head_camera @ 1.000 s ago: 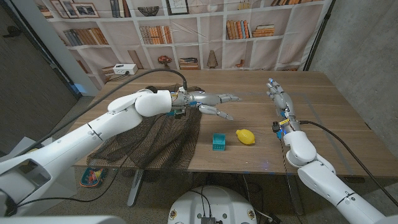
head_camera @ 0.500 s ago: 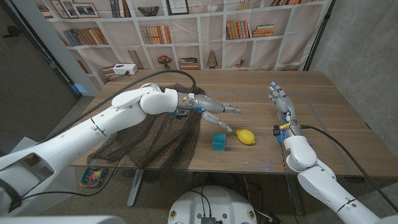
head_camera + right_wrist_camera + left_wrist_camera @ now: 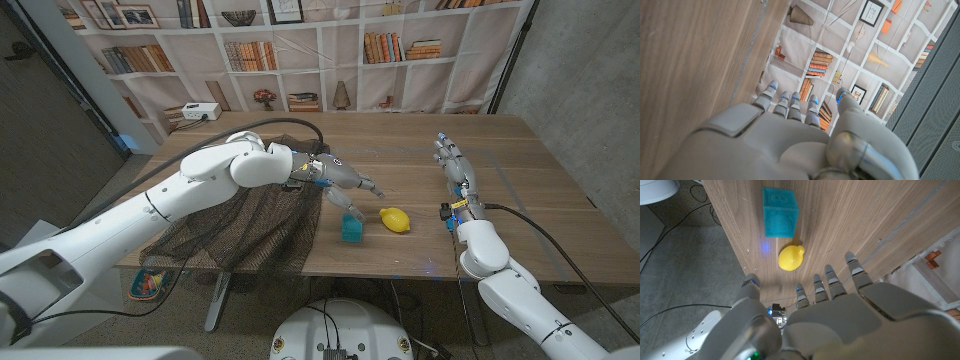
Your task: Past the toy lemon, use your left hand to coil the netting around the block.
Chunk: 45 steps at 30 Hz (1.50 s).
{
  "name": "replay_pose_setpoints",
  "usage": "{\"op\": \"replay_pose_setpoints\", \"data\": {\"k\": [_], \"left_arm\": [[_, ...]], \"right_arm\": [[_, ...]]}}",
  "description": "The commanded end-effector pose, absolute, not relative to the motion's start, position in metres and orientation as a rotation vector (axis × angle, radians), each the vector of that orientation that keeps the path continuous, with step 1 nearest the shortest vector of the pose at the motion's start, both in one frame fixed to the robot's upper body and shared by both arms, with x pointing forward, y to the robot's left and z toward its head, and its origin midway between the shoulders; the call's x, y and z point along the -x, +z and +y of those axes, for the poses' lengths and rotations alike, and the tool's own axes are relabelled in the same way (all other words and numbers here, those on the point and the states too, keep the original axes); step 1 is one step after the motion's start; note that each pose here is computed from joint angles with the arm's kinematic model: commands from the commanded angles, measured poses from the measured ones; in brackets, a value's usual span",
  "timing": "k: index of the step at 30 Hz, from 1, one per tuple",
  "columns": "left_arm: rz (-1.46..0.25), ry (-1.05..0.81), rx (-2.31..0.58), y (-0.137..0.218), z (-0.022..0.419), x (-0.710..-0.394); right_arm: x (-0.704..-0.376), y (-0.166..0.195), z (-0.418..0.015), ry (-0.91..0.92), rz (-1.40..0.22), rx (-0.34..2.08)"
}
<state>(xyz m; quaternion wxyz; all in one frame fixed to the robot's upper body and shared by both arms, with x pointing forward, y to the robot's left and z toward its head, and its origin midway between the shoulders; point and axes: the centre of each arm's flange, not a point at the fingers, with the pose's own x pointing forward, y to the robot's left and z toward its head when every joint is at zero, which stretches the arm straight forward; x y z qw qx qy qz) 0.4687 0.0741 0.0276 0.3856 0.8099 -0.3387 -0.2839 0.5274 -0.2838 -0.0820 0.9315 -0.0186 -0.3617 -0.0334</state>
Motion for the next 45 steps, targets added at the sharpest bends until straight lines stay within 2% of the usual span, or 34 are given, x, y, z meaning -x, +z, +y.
{"op": "replay_pose_setpoints", "data": {"k": [1,11,32,45], "left_arm": [[-0.760,-0.664,-2.225,0.017,0.062,-0.464],[-0.780,-0.530,-2.331,0.003,0.053,-0.462],[-0.778,-0.605,-2.265,-0.022,0.048,-0.466],[-0.750,-0.584,-2.311,-0.032,0.047,-0.473]], "right_arm": [[-0.525,-0.090,-0.287,-0.074,-0.737,0.024],[-0.522,-0.098,-0.292,-0.080,-0.731,0.015],[-0.521,-0.107,-0.296,-0.073,-0.717,0.010],[-0.520,-0.110,-0.296,-0.073,-0.706,0.010]]}}
